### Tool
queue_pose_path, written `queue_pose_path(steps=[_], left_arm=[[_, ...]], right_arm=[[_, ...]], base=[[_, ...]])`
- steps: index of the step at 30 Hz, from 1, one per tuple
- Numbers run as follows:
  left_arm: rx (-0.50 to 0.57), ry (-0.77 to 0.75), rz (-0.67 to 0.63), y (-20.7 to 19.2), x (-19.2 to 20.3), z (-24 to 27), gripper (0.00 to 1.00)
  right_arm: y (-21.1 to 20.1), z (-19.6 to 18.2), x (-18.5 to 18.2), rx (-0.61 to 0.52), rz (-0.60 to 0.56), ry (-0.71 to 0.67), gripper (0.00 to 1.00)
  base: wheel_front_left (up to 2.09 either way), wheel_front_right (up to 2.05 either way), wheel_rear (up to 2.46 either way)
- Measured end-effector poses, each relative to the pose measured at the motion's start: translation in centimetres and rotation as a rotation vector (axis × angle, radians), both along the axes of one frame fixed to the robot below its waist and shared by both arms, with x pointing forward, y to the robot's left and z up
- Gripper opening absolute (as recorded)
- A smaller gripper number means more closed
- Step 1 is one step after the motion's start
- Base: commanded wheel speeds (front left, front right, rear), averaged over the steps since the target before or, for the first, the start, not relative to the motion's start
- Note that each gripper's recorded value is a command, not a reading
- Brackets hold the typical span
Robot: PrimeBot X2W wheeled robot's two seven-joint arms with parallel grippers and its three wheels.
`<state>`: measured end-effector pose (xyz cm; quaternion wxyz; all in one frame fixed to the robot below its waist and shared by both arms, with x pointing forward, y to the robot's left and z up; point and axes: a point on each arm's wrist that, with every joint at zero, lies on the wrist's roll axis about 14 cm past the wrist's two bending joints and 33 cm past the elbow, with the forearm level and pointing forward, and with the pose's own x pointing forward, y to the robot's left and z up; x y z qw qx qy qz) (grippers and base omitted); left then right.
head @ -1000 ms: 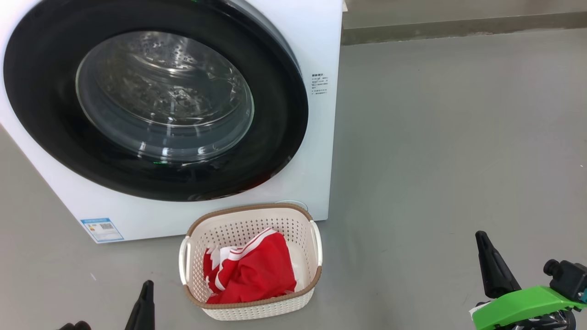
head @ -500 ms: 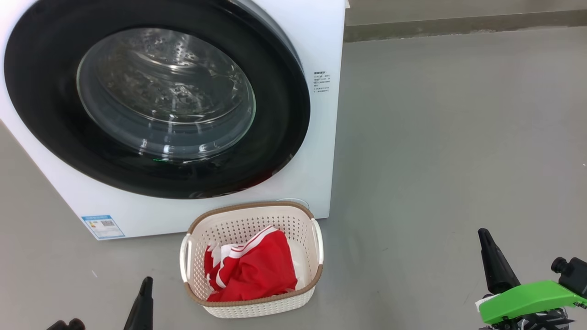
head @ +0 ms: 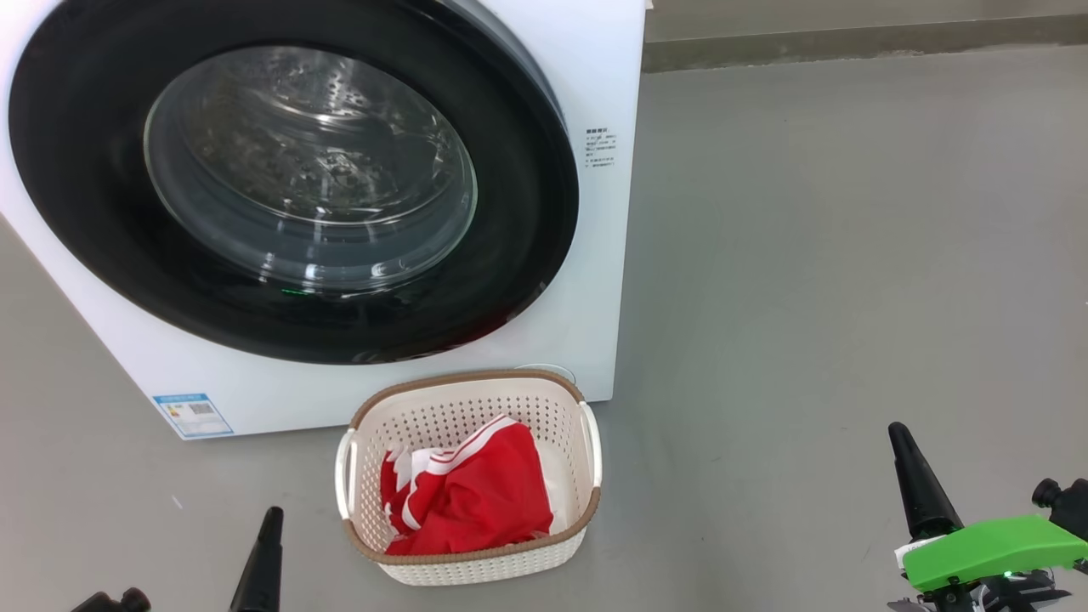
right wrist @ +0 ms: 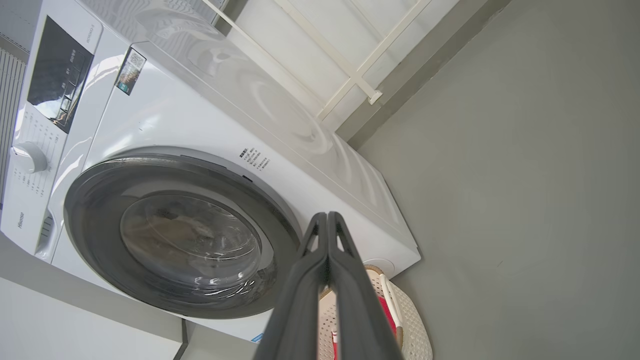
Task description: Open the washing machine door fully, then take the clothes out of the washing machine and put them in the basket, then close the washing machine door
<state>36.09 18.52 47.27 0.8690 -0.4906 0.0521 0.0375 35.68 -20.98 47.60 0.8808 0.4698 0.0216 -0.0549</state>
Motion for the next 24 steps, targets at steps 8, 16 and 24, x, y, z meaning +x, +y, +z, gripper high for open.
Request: queue_pose_path(steps=[8, 16, 24], left_arm=[[-0.083, 0.005, 0.000, -0.04, 0.18, -0.11, 0.00], [-0.162, 0.007, 0.009, 0.11, 0.40, -0.09, 0.00], [-0.254, 0.004, 0.012, 0.13, 0.60, -0.04, 0.00]], right_arm=[[0.04, -0.20, 0.13, 0.085, -0.002, 0.005, 0.00], [0.03, -0.01, 0.53, 0.184, -0.006, -0.004, 0.00], [0.15, -0.07, 0.75, 0.266, -0.003, -0.004, 0.00]], base=[[0.00, 0.00, 0.00], [0.00, 0.00, 0.00], [0.00, 0.00, 0.00]])
